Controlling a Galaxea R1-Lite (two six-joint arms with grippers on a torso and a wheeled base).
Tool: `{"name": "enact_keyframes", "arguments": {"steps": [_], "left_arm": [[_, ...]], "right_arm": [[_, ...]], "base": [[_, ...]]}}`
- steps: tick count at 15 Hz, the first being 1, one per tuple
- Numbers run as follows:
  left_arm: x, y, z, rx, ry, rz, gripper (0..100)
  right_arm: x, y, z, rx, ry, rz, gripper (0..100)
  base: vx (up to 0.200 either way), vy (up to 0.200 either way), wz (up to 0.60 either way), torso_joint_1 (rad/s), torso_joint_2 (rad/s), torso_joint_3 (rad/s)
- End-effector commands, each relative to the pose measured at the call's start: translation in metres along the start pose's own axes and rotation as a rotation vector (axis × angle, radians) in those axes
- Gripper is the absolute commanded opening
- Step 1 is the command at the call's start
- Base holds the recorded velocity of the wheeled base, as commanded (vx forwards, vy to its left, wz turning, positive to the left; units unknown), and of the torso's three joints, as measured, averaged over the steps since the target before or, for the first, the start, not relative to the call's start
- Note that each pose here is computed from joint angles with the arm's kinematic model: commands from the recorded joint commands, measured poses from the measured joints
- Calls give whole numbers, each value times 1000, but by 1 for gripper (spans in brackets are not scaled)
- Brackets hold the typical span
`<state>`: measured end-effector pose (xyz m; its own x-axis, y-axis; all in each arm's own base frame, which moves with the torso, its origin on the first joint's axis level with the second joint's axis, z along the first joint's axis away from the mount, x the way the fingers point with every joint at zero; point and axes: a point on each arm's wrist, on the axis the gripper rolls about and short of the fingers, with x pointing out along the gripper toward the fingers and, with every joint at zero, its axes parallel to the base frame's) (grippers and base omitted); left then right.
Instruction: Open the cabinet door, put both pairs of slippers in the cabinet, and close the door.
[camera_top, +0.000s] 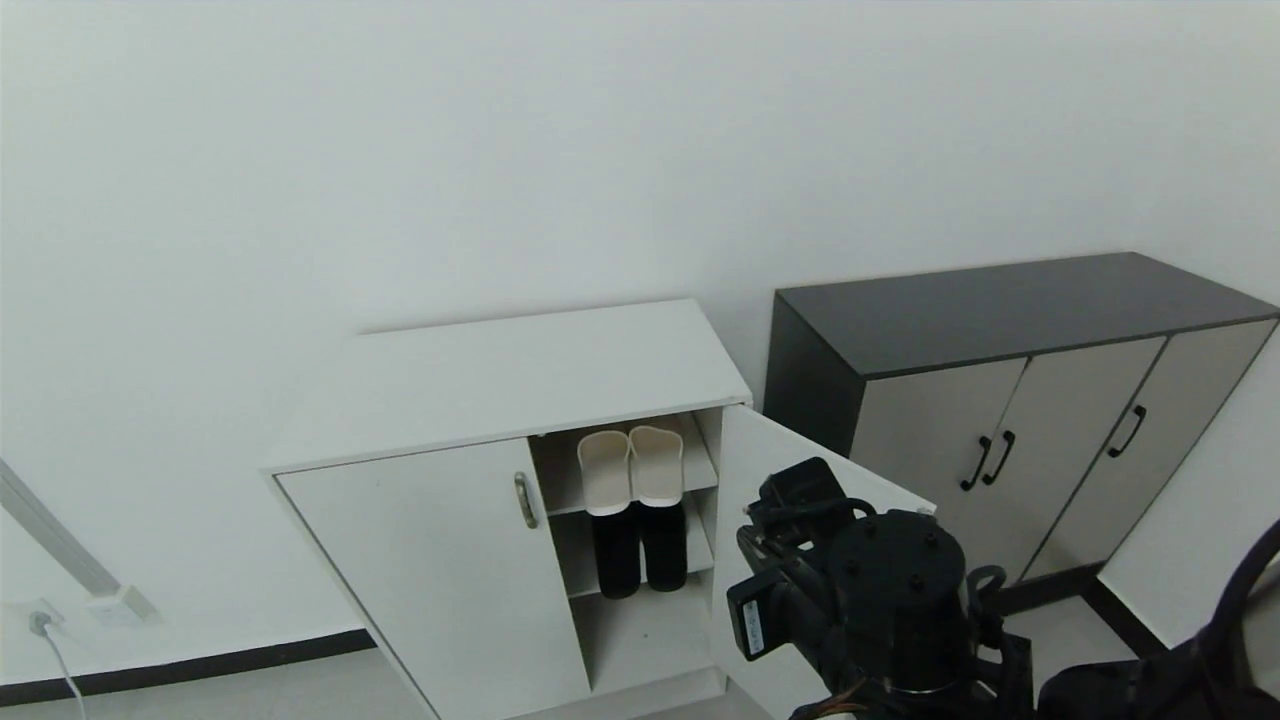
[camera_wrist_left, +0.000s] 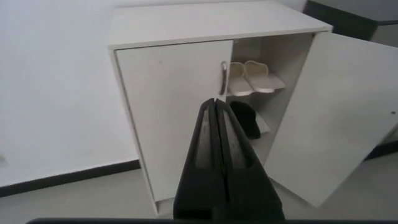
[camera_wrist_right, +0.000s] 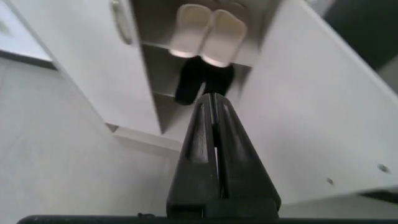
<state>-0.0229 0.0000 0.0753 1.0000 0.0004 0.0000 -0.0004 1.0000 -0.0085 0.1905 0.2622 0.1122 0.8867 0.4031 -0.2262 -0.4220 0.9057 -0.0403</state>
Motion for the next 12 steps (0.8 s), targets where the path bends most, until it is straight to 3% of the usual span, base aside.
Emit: {"name": "enact_keyframes", "arguments": {"steps": [1,5,10,12], "left_arm": [[0,0,0,-1,2,0,0],[0,0,0,-1,2,0,0],[0,0,0,-1,2,0,0],[0,0,0,-1,2,0,0]], "right_arm": [[2,0,-3,-4,7,-3,0],[3,0,-4,-14,10,-6,0],[5,0,-6,-19,8,-14,0],[9,-5,-6,-21,6,-33,0]], "base": [[0,0,0,0,0,0],[0,0,0,0,0,0],[-200,0,0,5,3,1],[0,0,0,0,0,0]]}}
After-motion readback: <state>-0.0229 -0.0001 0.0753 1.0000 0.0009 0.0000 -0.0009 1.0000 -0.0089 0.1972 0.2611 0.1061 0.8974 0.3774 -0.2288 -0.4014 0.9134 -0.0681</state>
